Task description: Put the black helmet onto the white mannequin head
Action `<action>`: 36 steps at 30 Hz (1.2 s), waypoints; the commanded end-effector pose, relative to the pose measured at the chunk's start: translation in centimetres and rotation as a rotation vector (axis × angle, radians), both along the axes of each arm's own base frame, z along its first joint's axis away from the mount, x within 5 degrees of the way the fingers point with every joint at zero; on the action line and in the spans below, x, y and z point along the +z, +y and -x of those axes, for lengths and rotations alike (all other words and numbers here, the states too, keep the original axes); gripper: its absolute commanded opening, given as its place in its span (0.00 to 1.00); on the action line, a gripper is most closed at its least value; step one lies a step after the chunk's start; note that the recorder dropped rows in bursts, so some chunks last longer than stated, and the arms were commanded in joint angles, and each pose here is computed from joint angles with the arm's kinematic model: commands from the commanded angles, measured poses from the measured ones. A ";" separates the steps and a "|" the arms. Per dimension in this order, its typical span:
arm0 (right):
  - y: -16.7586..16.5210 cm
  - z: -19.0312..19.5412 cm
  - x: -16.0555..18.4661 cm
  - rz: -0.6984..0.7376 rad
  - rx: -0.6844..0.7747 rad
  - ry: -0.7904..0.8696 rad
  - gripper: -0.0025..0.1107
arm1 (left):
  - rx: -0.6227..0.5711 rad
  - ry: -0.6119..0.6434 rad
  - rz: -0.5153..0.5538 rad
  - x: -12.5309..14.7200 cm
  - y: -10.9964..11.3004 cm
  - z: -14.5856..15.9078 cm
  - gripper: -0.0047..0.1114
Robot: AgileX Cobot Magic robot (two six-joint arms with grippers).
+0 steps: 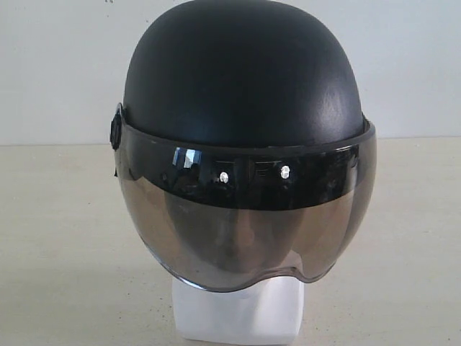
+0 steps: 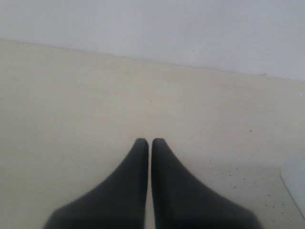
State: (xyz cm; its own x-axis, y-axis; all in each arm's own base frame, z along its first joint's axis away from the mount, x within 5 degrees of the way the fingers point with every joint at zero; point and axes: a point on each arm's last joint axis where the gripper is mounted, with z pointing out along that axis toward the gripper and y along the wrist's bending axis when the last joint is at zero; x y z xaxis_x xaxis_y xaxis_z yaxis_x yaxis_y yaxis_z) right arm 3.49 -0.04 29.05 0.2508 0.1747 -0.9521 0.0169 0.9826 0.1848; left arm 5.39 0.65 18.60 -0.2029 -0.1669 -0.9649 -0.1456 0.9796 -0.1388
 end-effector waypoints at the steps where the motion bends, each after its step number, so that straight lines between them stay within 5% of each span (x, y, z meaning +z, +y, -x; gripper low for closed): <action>1: -0.5 -0.8 -2.4 -0.030 -0.036 -0.013 0.02 | 0.004 -0.006 0.013 -0.1 0.0 0.0 0.08; 13: 0.0 -2.1 -9.1 -0.137 0.027 0.303 0.02 | 0.004 -0.006 0.013 -0.1 0.0 0.0 0.08; 18: -0.1 -1.9 -10.7 0.046 0.007 0.494 0.02 | 0.004 -0.006 0.013 -0.1 0.0 0.0 0.08; 36: 0.5 -1.8 -11.0 0.188 0.119 0.521 0.02 | 0.004 -0.006 0.011 -0.1 0.0 0.0 0.08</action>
